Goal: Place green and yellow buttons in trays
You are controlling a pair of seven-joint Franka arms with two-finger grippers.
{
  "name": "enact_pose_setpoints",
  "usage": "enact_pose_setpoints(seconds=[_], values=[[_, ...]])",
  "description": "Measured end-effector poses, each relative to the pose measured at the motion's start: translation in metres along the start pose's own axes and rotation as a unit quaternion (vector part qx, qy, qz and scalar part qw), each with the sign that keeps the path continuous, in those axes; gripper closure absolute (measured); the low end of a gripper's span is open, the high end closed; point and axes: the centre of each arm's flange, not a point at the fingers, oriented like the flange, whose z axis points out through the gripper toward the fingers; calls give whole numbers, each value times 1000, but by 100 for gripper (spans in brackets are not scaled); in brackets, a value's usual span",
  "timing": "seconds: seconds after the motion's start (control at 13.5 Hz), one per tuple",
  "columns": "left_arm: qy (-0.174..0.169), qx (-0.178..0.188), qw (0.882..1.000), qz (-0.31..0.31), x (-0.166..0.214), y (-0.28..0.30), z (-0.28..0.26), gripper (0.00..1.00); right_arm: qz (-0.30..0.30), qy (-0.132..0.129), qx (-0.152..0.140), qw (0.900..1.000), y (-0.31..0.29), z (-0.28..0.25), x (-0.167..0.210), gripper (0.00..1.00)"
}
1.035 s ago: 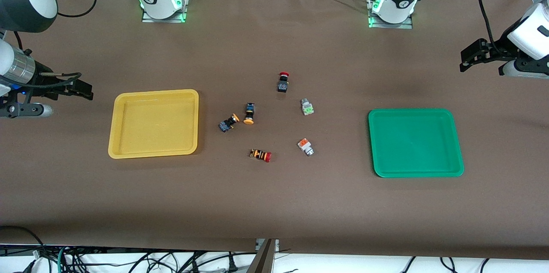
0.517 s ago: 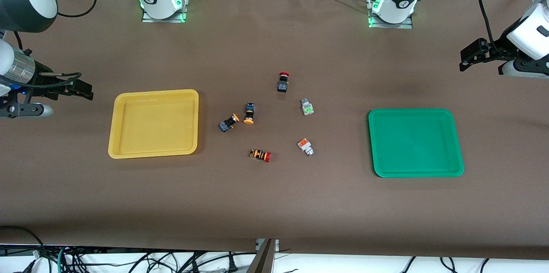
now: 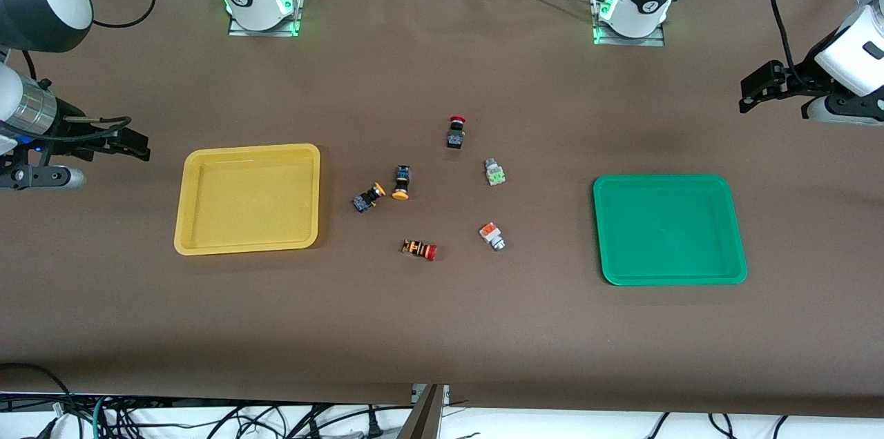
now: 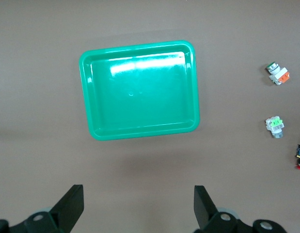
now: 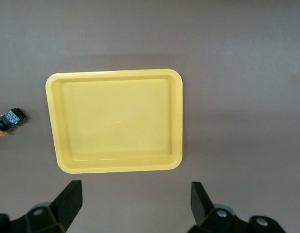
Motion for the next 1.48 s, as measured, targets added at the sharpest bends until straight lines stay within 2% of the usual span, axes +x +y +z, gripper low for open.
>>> enact_pose_setpoints(seconds=[0.44, 0.67, 0.81, 1.03, 1.26, 1.48], values=[[-58, -3, 998, 1, -3, 1, 21, 0, 0, 0, 0, 1000, 0, 0, 0, 1], [-100, -5, 995, 10, 2, 10, 44, 0, 0, 0, 0, 1000, 0, 0, 0, 1], [-111, -20, 993, 18, 10, 23, 59, 0, 0, 0, 0, 1000, 0, 0, 0, 1], [-92, -62, 994, 12, 31, 42, 78, 0, 0, 0, 0, 1000, 0, 0, 0, 1], [-73, -63, 995, -24, 51, 85, 99, 0, 0, 0, 0, 1000, 0, 0, 0, 1], [-52, -58, 993, -91, 69, 145, 126, 0, 0, 0, 0, 1000, 0, 0, 0, 1]])
